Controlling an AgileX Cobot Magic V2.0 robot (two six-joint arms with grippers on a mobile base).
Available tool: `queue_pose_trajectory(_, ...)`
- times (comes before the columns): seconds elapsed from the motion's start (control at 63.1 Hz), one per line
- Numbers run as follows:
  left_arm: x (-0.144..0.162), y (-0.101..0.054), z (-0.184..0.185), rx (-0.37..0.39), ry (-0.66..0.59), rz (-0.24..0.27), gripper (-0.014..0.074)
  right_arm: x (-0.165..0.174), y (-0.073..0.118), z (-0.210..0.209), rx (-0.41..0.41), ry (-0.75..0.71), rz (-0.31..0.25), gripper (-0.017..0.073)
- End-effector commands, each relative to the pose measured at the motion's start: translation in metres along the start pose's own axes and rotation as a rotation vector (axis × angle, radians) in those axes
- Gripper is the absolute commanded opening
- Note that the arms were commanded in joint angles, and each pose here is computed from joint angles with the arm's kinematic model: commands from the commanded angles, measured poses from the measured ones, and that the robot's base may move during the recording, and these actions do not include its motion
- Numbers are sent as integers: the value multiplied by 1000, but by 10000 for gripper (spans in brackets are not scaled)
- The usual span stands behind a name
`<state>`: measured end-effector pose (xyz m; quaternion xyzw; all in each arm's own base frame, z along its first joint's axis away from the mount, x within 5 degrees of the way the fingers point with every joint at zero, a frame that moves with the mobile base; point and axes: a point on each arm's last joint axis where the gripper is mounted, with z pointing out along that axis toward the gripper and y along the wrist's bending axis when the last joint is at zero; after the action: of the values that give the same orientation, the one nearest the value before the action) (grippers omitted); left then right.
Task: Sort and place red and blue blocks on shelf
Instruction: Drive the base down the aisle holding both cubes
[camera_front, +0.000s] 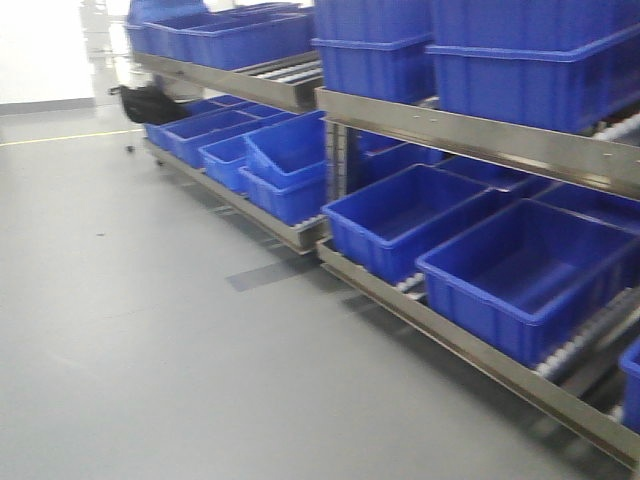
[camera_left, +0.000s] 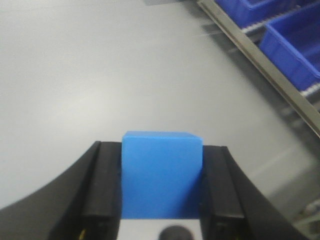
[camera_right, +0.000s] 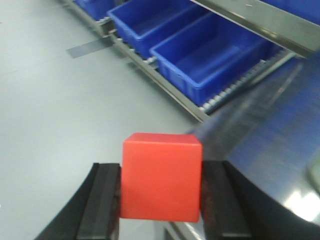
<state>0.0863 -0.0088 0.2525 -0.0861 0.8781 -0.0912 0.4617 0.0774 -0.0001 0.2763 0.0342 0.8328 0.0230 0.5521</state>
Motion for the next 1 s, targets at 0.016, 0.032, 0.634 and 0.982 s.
queue_pose_trajectory(0.016, -15, -5, -5, 36, -102, -7, 125, -16, 1, -4, -2, -104, -11, 60)
queue_pose_trajectory(0.032, -15, -5, -5, 36, -102, -7, 125, -16, 1, -4, -2, -104, -11, 60)
queue_pose_trajectory(0.634, -15, -5, -5, 36, -102, -7, 125, -16, 1, -4, -2, -104, -11, 60)
queue_pose_trajectory(0.982, -15, -5, -5, 36, -102, -7, 125, -16, 1, -4, -2, -104, -11, 60)
